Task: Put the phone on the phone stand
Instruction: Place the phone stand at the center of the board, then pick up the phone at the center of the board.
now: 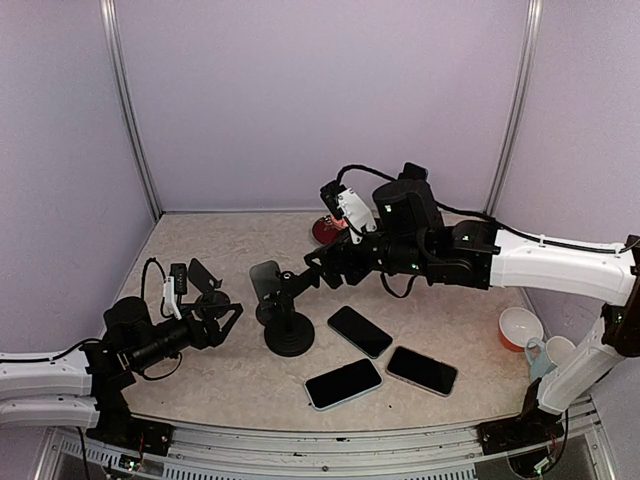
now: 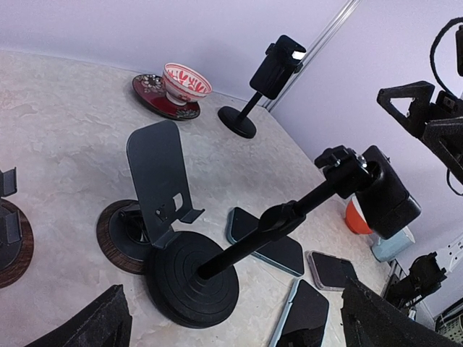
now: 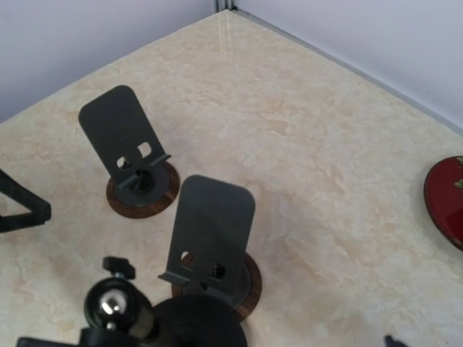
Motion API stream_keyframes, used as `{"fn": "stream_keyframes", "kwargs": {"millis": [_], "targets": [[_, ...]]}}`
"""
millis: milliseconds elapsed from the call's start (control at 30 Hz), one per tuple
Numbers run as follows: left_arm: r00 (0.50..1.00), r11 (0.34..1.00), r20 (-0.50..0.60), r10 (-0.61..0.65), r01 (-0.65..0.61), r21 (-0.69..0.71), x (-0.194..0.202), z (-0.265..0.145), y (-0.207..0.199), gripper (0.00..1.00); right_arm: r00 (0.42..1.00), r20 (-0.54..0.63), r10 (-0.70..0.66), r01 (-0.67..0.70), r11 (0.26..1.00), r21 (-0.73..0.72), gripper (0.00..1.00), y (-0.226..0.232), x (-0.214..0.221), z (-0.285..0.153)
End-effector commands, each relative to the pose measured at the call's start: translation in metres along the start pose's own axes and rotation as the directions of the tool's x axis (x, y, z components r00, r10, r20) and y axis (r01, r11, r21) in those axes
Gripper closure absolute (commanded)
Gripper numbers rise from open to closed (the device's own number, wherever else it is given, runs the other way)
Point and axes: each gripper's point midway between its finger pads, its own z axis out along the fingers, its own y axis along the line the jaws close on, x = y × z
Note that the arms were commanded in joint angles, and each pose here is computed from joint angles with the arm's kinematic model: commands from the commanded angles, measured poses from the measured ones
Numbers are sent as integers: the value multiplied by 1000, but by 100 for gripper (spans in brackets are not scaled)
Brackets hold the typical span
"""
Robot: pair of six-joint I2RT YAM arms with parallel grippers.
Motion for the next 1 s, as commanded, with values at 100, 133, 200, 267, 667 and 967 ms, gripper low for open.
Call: {"fn": "stream_keyframes", "kwargs": {"millis": [100, 133, 200, 267, 667, 967], "targets": [[999, 1000, 30, 16, -16, 2, -12, 5, -7, 1, 1000, 2, -3, 3, 1000, 5, 12, -5, 1, 8], [1000, 1000, 28, 10, -11, 12, -10, 6, -8, 1, 1000, -1, -3, 3, 1000, -13, 12, -2, 3, 9], [1000, 1000, 17, 6, -6, 21, -7, 7, -8, 1, 1000, -6, -11, 10, 1000, -24, 12, 0, 5, 12], [1000, 1000, 13, 22, -22, 0, -5, 9, -4, 1, 1000, -12, -16, 15, 1000, -4, 12, -4, 7, 13], [1000, 1000, 6, 17, -17, -9, 1, 11, 1, 1, 1000, -19, -2, 1, 999, -40, 12, -3, 16, 21], [1000, 1000, -4, 20, -20, -8, 4, 13, 3, 1, 999, -32, 2, -4, 999, -41, 11, -6, 23, 28]]}}
